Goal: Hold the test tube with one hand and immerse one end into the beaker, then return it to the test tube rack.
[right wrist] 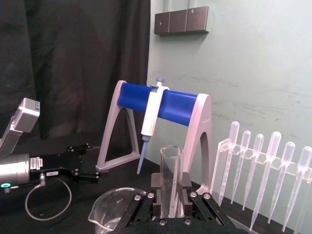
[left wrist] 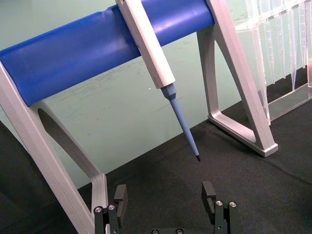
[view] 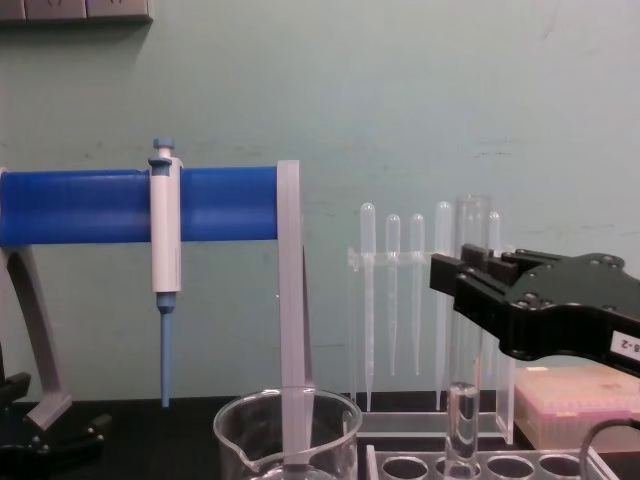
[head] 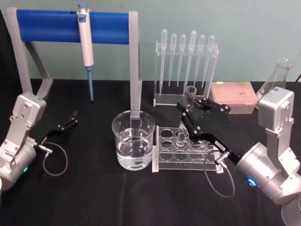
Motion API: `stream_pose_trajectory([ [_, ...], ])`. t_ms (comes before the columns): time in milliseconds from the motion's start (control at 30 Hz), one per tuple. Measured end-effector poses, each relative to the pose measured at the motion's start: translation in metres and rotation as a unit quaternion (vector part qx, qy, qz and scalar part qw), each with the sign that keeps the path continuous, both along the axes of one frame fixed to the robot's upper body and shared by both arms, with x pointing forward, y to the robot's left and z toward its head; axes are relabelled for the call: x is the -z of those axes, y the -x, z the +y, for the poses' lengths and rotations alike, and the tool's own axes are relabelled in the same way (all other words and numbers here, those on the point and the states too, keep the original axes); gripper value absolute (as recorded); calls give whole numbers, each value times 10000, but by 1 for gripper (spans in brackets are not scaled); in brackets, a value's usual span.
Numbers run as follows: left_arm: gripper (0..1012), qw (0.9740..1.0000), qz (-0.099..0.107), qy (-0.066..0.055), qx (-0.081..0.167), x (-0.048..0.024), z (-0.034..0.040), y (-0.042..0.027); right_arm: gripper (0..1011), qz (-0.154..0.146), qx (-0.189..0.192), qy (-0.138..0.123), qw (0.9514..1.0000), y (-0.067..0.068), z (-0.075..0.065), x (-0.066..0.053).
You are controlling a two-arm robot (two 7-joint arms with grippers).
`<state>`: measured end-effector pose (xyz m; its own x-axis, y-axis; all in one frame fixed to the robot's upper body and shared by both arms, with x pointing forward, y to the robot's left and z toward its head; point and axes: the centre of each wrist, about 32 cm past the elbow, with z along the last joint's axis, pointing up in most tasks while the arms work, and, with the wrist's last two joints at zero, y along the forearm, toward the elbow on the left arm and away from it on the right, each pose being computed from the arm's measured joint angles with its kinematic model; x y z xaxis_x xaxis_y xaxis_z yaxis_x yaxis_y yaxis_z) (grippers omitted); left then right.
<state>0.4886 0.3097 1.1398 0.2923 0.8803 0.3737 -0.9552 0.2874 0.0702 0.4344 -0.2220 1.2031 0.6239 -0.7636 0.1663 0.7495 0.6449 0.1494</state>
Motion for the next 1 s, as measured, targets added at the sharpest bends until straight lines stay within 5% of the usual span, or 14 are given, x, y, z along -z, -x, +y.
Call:
stream_pose_trajectory([
  [400,1000,10000,0,0,0,0,0,0,228,57,121,-18,9999,31,-38,57],
  [1000,1000,10000,0,0,0,0,0,0,228,307,40,182,9994,-141,3,334],
])
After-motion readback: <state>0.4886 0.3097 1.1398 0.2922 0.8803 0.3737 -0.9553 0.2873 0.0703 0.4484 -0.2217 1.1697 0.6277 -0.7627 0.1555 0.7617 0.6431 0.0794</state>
